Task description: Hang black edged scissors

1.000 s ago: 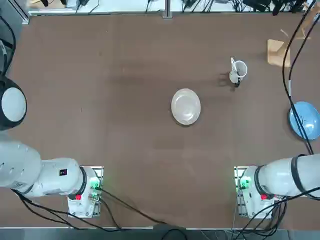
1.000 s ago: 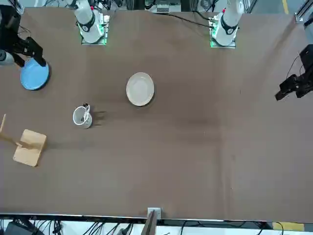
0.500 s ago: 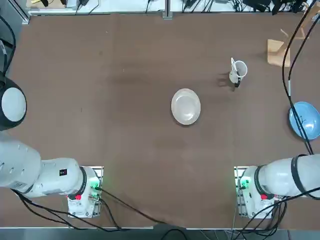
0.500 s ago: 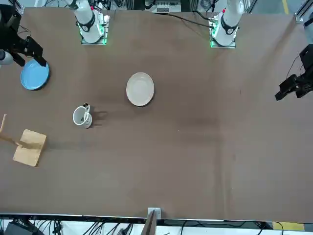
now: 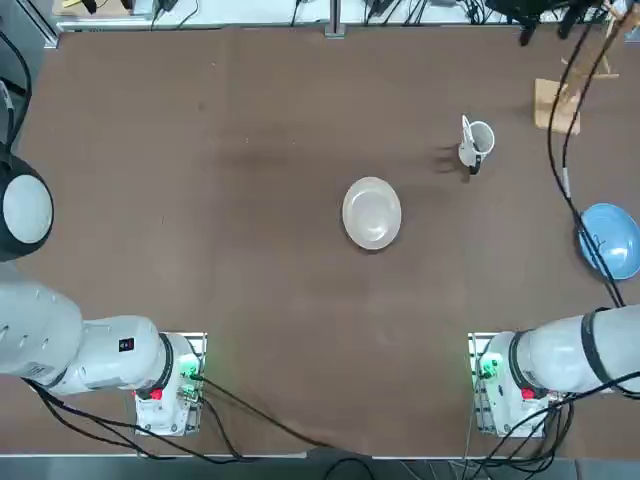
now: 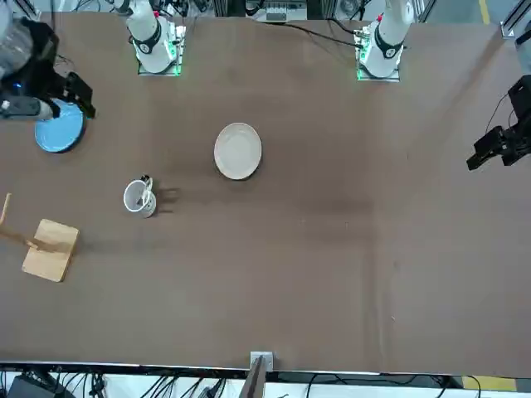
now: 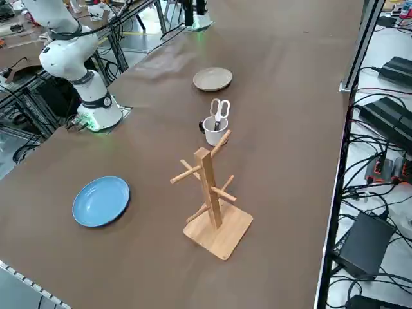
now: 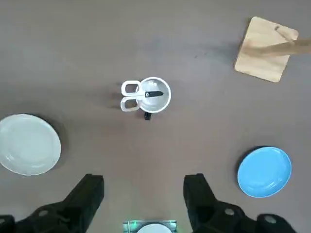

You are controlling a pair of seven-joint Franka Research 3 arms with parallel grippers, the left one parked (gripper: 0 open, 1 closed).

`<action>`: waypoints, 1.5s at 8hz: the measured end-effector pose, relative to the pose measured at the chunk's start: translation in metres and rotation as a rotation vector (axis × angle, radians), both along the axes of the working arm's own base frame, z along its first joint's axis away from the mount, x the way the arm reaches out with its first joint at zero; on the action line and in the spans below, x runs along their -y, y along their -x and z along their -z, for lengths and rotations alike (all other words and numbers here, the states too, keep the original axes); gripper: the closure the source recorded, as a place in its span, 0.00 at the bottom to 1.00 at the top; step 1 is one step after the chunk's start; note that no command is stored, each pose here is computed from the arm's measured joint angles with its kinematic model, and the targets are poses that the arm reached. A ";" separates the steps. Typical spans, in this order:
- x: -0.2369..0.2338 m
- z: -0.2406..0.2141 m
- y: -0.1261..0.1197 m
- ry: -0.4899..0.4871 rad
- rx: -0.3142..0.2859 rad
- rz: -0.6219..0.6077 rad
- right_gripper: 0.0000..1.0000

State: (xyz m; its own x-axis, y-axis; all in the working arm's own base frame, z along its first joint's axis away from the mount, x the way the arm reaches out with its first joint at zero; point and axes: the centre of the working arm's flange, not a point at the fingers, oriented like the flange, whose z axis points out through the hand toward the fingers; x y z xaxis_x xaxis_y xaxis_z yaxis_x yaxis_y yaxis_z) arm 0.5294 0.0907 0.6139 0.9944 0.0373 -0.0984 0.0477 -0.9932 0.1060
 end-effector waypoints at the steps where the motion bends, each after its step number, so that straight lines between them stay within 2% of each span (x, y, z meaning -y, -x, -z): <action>1: -0.018 0.018 -0.005 0.044 -0.021 -0.001 0.00; 3: -0.052 0.061 -0.011 0.156 -0.026 -0.029 0.00; 5: -0.081 0.108 -0.013 0.183 0.040 0.001 0.00; 8: -0.082 0.178 -0.015 0.205 0.106 0.049 0.00; 12: -0.087 0.252 -0.034 0.273 0.156 0.164 0.01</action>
